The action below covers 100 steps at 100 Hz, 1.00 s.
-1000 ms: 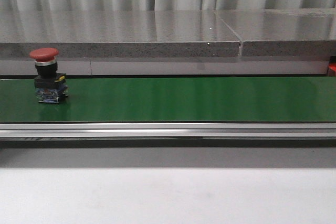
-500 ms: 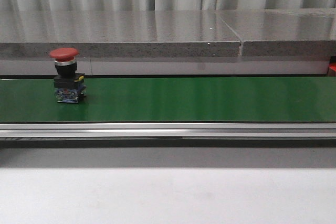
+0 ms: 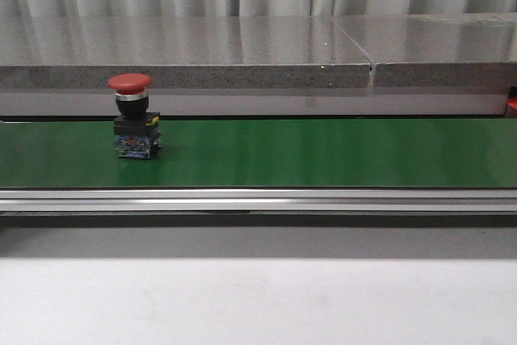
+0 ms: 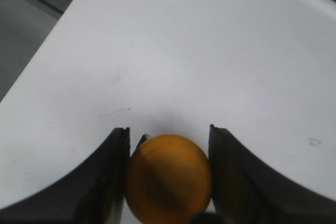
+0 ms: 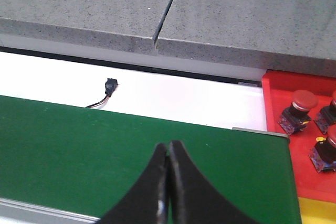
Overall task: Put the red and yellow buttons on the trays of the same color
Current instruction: 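Move the left gripper to the yellow button and grasp it, then set the yellow button on the belt and open the left gripper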
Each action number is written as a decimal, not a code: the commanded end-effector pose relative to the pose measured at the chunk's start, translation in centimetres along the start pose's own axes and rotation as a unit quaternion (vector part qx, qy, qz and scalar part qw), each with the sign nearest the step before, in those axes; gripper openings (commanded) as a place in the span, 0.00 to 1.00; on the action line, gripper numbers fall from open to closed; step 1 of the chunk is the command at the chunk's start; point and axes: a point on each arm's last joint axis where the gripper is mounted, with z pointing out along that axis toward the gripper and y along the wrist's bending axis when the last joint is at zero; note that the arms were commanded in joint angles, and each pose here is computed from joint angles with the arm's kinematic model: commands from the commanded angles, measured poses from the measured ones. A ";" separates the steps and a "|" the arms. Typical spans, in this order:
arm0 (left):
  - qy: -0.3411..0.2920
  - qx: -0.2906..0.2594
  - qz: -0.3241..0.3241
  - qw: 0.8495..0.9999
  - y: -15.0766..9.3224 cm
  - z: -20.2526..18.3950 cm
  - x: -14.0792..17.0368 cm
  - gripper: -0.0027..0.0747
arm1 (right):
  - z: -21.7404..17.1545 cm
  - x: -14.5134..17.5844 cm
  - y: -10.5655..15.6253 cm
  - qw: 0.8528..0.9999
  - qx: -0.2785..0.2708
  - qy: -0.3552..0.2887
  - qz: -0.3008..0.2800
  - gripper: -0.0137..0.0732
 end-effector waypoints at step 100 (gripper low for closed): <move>-0.087 0.147 0.090 0.981 -7.8 -16.1 7.9 0.01 | -0.6 -1.4 -0.1 0.999 0.010 -0.042 0.001 0.08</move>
